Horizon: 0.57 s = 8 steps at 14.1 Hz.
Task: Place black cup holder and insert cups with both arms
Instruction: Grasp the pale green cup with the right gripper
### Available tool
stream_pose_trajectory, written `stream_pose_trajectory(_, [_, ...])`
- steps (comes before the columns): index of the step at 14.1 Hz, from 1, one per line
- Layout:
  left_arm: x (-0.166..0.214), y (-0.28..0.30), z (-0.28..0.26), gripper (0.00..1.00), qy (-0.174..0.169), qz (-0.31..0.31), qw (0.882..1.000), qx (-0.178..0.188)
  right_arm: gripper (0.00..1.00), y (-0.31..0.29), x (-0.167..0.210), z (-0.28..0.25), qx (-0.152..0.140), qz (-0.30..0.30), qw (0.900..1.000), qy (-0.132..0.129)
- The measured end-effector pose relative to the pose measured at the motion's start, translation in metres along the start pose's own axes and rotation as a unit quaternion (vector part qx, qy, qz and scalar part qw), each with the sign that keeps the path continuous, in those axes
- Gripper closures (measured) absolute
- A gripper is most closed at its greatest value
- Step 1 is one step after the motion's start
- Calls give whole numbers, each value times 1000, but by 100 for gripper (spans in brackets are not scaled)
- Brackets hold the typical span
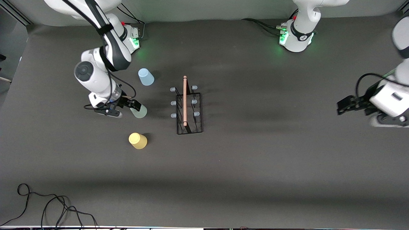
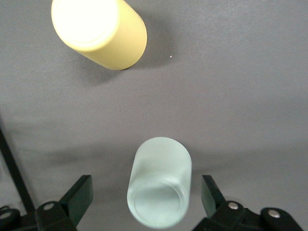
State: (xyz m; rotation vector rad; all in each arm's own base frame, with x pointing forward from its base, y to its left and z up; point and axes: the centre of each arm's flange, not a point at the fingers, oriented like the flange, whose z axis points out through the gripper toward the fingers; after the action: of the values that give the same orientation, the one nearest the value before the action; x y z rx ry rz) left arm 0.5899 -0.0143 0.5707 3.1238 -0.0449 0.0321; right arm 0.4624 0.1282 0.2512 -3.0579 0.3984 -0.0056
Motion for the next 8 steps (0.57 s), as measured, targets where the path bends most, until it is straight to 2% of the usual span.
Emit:
stream_pose_trajectory(6, [-13,-27,6,0,-8,-10,1000,4,0,-14,-13,43,-18,-18,1000,-7])
stream_pose_trajectory(7, [-15,-26,6,0,-9,-9,1000,4,3,-13,-14,43,-18,-18,1000,-8])
stream_pose_trajectory(8, [-16,-25,6,0,-8,-8,1000,4,14,-13,-14,44,-19,-18,1000,-9])
